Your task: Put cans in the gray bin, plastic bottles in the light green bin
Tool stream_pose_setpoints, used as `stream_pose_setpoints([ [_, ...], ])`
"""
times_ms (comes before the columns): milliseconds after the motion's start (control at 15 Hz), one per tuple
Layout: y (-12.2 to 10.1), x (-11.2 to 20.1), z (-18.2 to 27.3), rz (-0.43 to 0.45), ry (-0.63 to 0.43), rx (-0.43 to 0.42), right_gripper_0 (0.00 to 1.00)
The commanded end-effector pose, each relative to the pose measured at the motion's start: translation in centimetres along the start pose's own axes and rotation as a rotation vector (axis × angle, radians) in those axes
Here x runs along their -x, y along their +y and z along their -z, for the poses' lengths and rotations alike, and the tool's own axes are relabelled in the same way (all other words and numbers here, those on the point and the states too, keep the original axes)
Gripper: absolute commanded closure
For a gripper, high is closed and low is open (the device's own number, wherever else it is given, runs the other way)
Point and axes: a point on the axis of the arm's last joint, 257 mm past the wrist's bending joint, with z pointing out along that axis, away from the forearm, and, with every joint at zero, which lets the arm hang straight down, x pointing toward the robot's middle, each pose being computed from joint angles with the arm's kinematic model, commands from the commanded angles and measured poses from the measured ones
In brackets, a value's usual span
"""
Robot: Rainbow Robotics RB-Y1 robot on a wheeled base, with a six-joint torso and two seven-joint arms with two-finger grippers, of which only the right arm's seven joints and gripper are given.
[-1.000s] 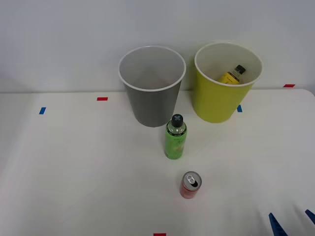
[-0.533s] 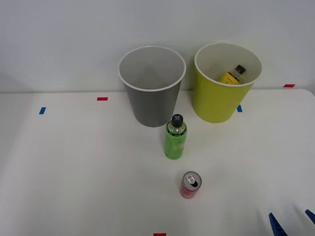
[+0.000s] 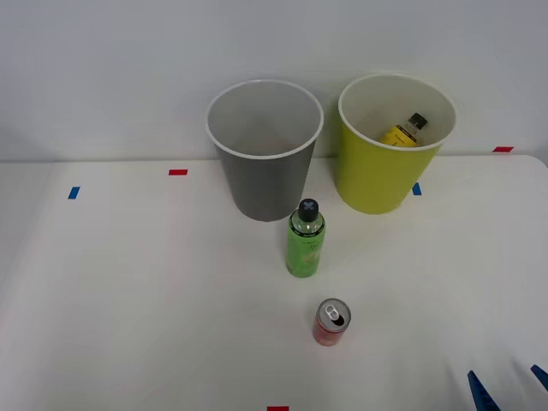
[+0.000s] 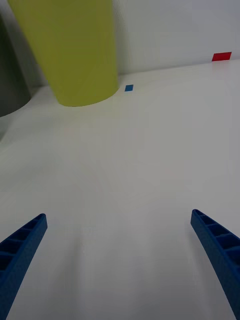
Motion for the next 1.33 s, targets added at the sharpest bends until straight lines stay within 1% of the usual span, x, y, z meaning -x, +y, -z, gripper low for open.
stream_pose_setpoints([
  [67, 0.00, 0.00, 0.00, 0.000, 0.000, 0.000, 0.00],
  [1333, 0.00, 0.00, 0.00, 0.000, 0.000, 0.000, 0.00],
])
